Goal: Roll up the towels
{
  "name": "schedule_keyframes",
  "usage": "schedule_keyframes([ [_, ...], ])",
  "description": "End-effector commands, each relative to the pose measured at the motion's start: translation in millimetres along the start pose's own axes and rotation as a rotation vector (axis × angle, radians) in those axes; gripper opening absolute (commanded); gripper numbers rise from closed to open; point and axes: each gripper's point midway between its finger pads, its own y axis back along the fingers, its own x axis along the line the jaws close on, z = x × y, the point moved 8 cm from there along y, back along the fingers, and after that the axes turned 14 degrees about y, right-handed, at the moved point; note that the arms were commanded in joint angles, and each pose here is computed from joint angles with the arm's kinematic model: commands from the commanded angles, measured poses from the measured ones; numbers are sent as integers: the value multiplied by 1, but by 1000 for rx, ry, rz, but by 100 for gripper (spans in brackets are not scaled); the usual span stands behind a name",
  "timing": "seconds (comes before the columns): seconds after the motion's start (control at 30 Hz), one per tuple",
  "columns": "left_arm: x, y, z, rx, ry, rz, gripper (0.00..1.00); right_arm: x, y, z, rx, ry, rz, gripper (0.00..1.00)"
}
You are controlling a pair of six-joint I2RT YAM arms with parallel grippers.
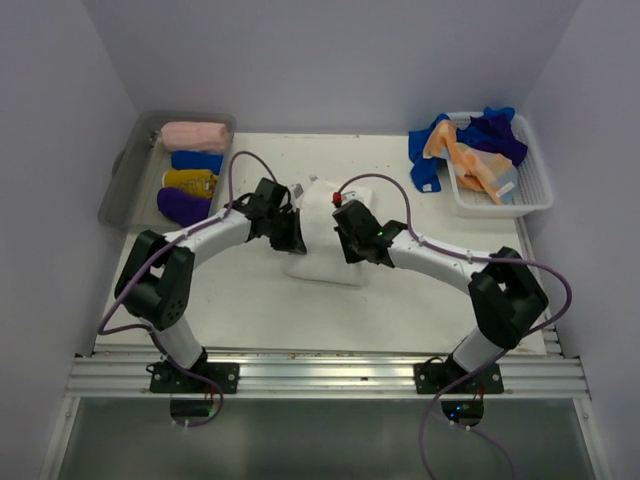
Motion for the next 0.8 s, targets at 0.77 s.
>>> schedule_keyframes([
  [0.77,1,23,38,-163,14,86,5,-26,18,5,-36,2,-88,4],
])
